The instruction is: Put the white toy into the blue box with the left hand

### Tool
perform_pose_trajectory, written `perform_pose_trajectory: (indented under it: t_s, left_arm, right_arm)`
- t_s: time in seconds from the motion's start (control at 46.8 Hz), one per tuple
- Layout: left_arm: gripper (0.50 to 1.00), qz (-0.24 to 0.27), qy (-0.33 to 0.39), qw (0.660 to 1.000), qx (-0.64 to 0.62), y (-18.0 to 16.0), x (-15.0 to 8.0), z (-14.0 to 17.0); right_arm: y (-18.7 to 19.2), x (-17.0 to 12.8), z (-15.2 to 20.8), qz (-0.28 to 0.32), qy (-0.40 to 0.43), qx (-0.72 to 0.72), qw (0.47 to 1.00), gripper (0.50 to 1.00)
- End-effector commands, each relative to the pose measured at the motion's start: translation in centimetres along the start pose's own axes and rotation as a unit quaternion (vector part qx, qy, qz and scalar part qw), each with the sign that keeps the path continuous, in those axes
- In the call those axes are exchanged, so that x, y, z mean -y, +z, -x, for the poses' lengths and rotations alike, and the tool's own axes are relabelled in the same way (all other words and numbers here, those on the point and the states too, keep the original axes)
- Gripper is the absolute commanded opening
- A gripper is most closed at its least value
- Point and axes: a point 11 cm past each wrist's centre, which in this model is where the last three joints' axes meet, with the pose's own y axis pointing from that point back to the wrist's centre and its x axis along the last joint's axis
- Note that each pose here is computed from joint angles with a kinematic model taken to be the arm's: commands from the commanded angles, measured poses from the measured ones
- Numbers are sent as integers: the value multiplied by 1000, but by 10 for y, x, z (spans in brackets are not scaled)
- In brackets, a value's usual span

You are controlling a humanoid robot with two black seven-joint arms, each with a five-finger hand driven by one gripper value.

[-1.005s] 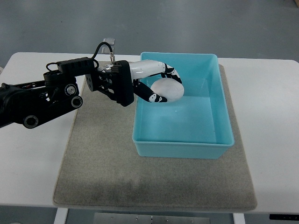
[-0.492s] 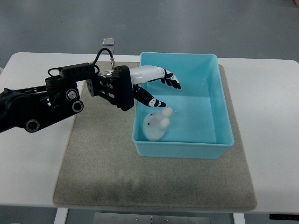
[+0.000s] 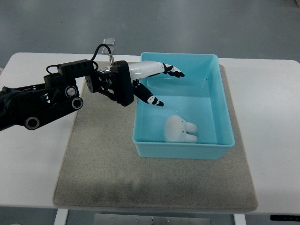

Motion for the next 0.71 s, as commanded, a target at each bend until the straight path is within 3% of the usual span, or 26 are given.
perform_pose_trajectory:
  t_s: [0.0, 0.214, 0.385, 0.684]
  left_arm:
    - [956, 6, 37, 999, -5, 1, -2, -14]
    - [962, -1, 104, 994, -12, -5, -7, -33]
    - [962, -35, 133, 990, -37, -29, -13, -42]
    - [962, -72, 220, 951, -203, -63, -30, -65]
  right_arm:
    - [0, 0, 0, 0, 0, 0, 1000, 936]
    - [0, 0, 0, 0, 0, 0, 1000, 936]
    - [0, 0, 0, 0, 0, 0, 1000, 936]
    - [0, 0, 0, 0, 0, 0, 1000, 936]
